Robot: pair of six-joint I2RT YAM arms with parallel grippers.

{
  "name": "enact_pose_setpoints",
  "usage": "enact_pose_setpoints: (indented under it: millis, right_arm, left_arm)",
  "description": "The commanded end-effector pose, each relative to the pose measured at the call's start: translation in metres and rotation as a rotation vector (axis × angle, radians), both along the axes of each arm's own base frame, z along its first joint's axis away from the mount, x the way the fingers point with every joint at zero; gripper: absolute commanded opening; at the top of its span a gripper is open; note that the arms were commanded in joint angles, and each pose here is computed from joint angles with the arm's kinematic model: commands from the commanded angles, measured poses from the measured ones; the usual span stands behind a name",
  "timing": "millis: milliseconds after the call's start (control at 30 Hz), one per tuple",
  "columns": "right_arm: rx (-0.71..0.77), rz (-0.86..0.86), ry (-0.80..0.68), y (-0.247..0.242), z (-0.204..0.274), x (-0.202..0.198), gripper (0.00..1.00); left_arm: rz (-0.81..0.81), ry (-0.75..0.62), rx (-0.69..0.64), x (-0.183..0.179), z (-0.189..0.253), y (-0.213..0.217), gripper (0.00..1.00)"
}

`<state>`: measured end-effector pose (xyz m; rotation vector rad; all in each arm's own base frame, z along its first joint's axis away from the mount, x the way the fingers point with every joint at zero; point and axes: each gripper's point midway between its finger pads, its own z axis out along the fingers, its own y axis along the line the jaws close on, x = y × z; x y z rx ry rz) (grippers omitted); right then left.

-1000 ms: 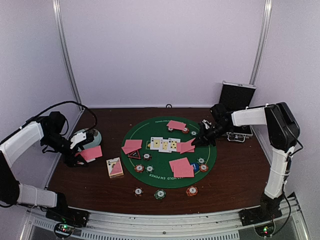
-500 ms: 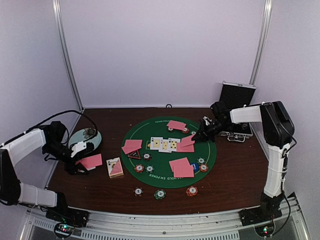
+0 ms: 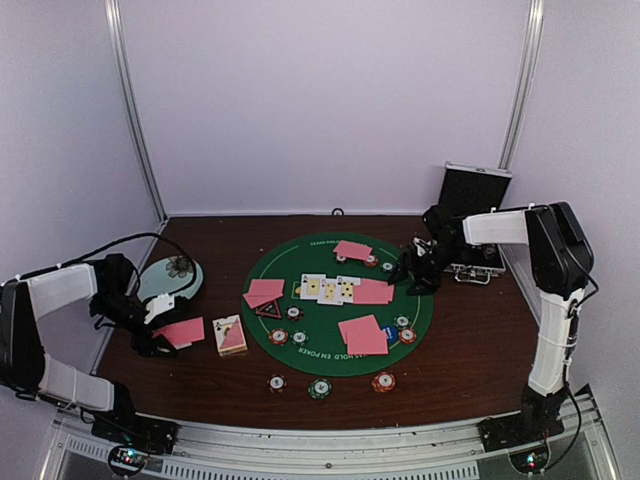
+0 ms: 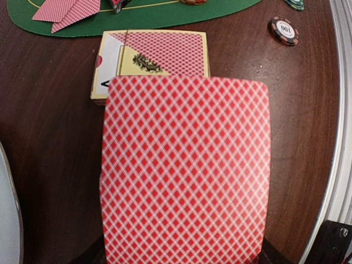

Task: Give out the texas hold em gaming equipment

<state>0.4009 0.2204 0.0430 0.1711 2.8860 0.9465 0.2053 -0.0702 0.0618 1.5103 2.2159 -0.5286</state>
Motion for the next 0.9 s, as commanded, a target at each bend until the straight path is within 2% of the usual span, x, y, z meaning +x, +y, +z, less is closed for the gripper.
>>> enact_pose_setpoints:
  millis: [0,100,133,267,567,867]
  right_arm:
    - [-0.104,-0.031,-0.083,-0.023,0.027,-0.003,0.74]
    - [-0.130,-0.051,-0.128,-0.030,0.044,-0.006,0.96]
    - [-0.133,-0.057,-0.144,-0.032,0.051,-0.007,0.99]
    - [-0.109,-0.074,-0.191,-0.032,0.076,-0.012,1.00]
    - [-0.004,-0.075,-0.264,-0.013,0.119,-0.030,1.00]
    - [0.026,-0.057,-0.285,0.001,0.135,-0.051,0.99]
  left_arm:
    - [-0.016,-0.033,-0.025,0.005,0.001,-0.002,0.00]
    - [-0.023,-0.035,-0.020,0.003,-0.001,-0.002,0.00]
    - [-0.023,-0.036,-0.017,0.003,-0.002,-0.001,0.00]
    - [-0.027,-0.040,0.003,0.002,-0.007,0.001,0.00]
    - [-0.014,-0.046,0.167,0.012,-0.040,0.026,0.00]
    - [-0.030,-0.011,0.240,0.018,-0.054,0.018,0.00]
